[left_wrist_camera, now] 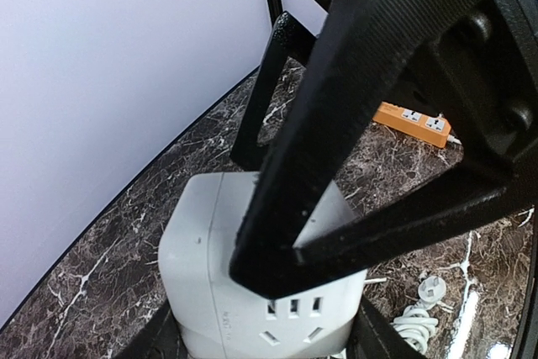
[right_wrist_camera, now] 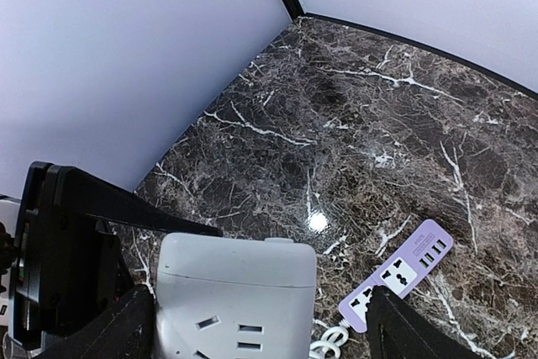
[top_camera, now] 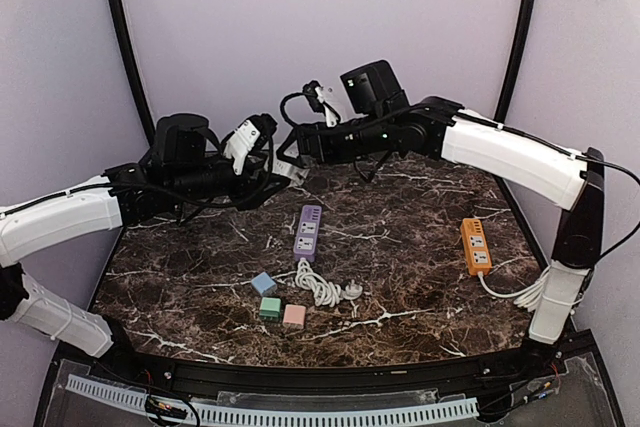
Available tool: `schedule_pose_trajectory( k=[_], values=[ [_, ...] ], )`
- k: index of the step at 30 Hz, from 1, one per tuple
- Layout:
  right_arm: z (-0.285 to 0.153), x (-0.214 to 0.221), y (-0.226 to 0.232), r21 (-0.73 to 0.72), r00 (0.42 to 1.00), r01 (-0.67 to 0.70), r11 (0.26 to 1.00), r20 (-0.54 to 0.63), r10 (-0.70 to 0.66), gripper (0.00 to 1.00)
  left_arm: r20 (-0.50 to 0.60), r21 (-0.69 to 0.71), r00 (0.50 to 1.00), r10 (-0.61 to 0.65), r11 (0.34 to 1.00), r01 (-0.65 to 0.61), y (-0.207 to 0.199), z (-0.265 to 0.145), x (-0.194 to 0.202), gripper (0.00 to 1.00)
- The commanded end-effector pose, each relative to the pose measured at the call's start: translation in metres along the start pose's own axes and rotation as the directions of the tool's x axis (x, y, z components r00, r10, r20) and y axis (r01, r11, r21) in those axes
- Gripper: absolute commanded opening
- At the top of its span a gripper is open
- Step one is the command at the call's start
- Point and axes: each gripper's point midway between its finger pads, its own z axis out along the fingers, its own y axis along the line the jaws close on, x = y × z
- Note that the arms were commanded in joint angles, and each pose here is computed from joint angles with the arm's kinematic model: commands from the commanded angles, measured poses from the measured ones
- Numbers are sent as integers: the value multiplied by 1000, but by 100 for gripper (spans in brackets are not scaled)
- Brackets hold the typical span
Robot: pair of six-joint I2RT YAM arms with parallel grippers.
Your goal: Insert the plug
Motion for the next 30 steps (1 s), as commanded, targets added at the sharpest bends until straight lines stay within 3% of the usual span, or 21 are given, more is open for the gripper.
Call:
schedule_pose_trajectory(
  k=[1, 12, 24, 30],
  values=[
    [5, 7, 2, 4, 999, 18, 1000, -32, -18, 86, 70, -3, 997, 11, 1000, -11, 2, -5, -26, 1],
    [11, 24, -1, 14, 994, -8, 1000, -106, 9, 90, 67, -23, 997, 35, 999, -34, 5, -3, -26, 1],
    [15, 30, -2, 10, 991, -12, 1000, -133, 13, 81, 59, -14, 997, 51, 999, -50, 3, 0, -23, 1],
    [14, 25, -1, 6, 993, -2, 1000, -115, 3, 68, 60, 0, 997, 53, 999, -53, 1, -2, -21, 1]
  ],
)
